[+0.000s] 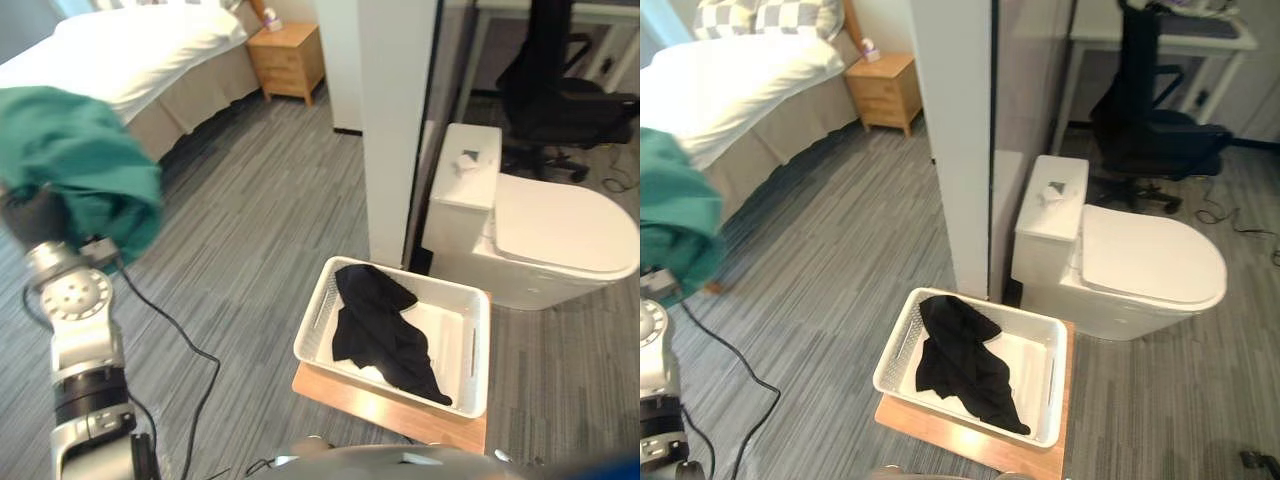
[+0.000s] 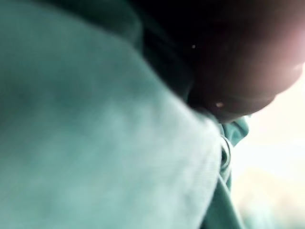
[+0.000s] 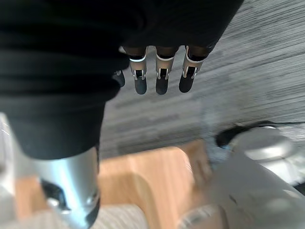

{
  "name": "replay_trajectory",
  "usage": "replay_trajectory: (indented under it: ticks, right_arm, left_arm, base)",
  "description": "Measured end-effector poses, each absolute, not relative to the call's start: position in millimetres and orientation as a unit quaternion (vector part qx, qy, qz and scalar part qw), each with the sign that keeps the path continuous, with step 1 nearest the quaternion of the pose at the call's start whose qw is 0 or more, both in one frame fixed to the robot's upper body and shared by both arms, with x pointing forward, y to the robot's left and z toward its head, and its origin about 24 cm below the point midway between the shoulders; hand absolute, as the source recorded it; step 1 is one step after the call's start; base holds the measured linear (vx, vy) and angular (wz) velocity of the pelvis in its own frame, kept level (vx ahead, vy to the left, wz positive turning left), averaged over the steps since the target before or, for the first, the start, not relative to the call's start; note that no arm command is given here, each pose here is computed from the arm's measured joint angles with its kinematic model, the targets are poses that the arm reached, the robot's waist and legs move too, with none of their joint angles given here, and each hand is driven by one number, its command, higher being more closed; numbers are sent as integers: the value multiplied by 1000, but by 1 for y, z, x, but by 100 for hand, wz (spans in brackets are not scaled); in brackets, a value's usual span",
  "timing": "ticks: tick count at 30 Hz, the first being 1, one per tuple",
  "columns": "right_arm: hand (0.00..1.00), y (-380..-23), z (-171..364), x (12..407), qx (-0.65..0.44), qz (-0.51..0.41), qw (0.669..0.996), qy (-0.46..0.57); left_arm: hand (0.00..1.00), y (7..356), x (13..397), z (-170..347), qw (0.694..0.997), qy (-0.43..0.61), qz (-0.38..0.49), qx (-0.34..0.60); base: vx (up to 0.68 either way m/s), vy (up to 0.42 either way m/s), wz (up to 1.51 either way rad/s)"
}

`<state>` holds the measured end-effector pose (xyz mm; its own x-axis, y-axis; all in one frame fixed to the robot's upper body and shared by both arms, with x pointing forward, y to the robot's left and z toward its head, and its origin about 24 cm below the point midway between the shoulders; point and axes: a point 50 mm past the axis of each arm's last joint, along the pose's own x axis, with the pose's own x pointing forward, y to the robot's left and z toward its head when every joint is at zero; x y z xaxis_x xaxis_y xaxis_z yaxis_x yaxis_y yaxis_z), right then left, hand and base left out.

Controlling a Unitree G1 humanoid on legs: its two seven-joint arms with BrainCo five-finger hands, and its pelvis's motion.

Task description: Tidy the bed and pick cloth on bed and put in laundry

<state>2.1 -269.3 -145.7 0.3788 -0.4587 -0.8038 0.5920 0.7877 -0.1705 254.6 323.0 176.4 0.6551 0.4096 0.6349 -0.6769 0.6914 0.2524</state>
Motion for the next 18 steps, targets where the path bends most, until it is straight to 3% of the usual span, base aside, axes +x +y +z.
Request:
replay_trajectory:
  ticks: [9, 18]
  right_arm:
    - [0, -244, -154, -12, 60, -265, 821, 502]
    - [0, -229, -158, -19, 44, -222, 810, 541]
  left_arm:
    - [100, 279, 276, 161, 915, -247, 154, 281]
    - [100, 236, 284, 129, 946, -211, 68, 235]
  base:
    - [-91, -25, -46]
    - [-139, -33, -8]
